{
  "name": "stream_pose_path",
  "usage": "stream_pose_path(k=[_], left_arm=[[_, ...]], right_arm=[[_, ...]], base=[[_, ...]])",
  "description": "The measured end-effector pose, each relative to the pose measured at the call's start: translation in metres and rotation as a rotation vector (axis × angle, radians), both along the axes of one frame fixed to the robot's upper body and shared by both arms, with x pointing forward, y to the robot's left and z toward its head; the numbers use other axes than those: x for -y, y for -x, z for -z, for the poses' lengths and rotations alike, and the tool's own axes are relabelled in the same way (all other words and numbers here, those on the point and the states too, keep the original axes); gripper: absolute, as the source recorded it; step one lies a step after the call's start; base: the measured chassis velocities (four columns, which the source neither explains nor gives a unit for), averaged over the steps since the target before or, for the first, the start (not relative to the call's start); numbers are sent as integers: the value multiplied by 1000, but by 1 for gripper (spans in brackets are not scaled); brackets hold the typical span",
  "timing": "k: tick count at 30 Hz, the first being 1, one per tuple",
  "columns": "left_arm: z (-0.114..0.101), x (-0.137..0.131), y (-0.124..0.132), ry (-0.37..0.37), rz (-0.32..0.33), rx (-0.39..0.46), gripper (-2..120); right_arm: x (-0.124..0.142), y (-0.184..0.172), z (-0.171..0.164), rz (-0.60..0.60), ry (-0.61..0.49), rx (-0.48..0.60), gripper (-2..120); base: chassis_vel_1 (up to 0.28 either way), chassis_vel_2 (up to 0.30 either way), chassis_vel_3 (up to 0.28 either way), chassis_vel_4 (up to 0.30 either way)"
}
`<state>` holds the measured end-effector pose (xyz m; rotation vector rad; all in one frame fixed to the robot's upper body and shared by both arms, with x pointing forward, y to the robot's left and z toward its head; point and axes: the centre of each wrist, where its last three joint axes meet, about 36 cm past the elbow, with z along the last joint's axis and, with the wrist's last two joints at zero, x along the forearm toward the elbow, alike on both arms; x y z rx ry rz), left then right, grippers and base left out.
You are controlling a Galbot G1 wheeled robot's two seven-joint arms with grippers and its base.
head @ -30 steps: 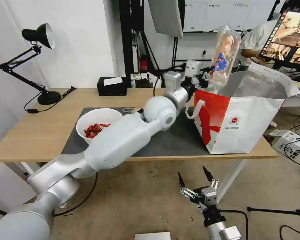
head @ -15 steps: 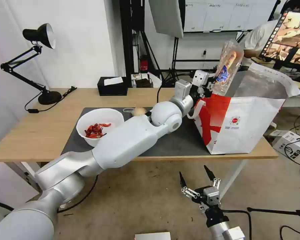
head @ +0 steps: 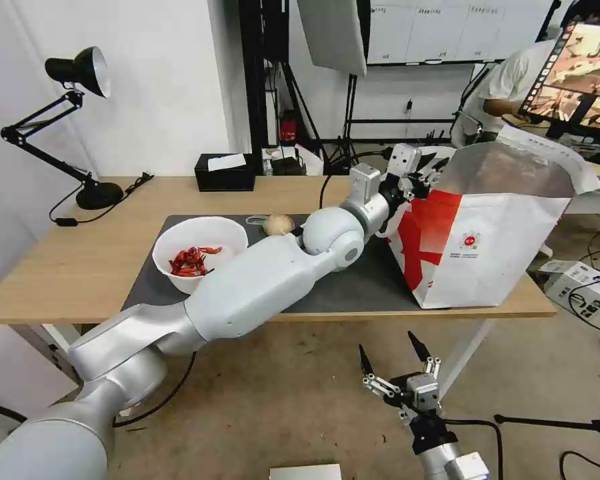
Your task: Pick up the trash from the table and place it into the takeout bag.
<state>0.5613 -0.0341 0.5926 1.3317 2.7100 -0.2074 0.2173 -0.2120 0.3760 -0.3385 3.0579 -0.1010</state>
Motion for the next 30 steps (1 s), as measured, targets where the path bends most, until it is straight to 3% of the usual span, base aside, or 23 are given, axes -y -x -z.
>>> stream_pose_path(k=[7, 11, 14, 19, 22, 24, 28, 30], left_arm=[[-6, -17, 11, 53, -45, -17, 77], [-5, -28, 16, 75, -66, -22, 85], [0, -56, 27, 109, -113, -14, 98], [11, -89, 40, 145, -163, -3, 100], [30, -131, 53, 162, -233, 27, 100], [31, -132, 53, 161, -235, 28, 100], [78, -192, 75, 111, -308, 85, 100], [84, -200, 79, 109, -315, 85, 100]], right_arm=[[1, -3, -11, 5, -9, 17, 100], [0, -3, -11, 6, -11, 17, 100], [-1, -3, -9, 1, -12, 14, 100], [-2, -5, -9, -6, -11, 17, 100], [-1, -8, -8, -16, -5, 21, 100], [-1, -8, -8, -16, -5, 21, 100], [-3, -12, -6, -31, -10, 31, 100], [-3, -13, -6, -33, -11, 33, 100]], base=[[0, 0, 0, 0], [0, 0, 0, 0], [0, 0, 0, 0], [0, 0, 0, 0], [0, 0, 0, 0], [0, 0, 0, 0], [0, 0, 0, 0], [0, 0, 0, 0]])
